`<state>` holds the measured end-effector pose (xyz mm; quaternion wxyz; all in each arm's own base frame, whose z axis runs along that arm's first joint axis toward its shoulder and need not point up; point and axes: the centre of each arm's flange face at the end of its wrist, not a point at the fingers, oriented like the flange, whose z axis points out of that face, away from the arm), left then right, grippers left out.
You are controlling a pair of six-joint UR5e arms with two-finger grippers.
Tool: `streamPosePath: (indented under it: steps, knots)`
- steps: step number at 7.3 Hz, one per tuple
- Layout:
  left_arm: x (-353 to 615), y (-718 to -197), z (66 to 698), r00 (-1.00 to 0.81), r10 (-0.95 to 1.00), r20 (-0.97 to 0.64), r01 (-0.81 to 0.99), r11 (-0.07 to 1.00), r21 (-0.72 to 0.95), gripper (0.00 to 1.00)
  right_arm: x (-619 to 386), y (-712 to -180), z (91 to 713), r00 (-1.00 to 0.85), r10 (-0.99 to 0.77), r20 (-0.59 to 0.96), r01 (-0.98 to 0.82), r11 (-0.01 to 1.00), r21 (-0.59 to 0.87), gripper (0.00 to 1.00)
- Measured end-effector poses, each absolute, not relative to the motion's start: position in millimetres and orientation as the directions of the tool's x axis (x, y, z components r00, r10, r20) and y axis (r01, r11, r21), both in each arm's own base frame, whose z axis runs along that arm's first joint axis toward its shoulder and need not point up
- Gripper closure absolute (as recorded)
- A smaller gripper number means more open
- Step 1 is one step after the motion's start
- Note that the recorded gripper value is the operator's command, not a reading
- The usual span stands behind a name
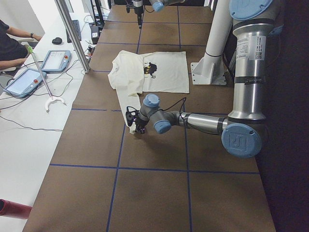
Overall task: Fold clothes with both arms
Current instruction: 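Lift the cuff with the left gripper and carry it across the shirt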
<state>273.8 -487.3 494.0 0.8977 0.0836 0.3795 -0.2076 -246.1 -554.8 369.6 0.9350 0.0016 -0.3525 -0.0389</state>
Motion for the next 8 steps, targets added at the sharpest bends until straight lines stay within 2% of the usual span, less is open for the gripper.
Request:
streamPosePath:
  steps: [2, 4, 8]
  knots:
    - [312, -531, 364, 0.690, -0.309, -0.654, 0.401, 0.916, -0.010, 1.00, -220, -528, 428, 0.739, -0.089, 0.668, 0.063, 0.996, 0.063, 0.00]
    - [331, -550, 262, 0.675, -0.332, -0.659, 0.398, 0.916, -0.053, 1.00, -192, -502, 485, 0.741, -0.080, 0.667, 0.043, 0.997, 0.072, 0.00]
    - [286, -525, 145, 0.538, -0.412, -0.736, 0.383, 0.897, -0.222, 1.00, -183, -495, 509, 0.745, -0.068, 0.664, 0.031, 0.997, 0.067, 0.00]
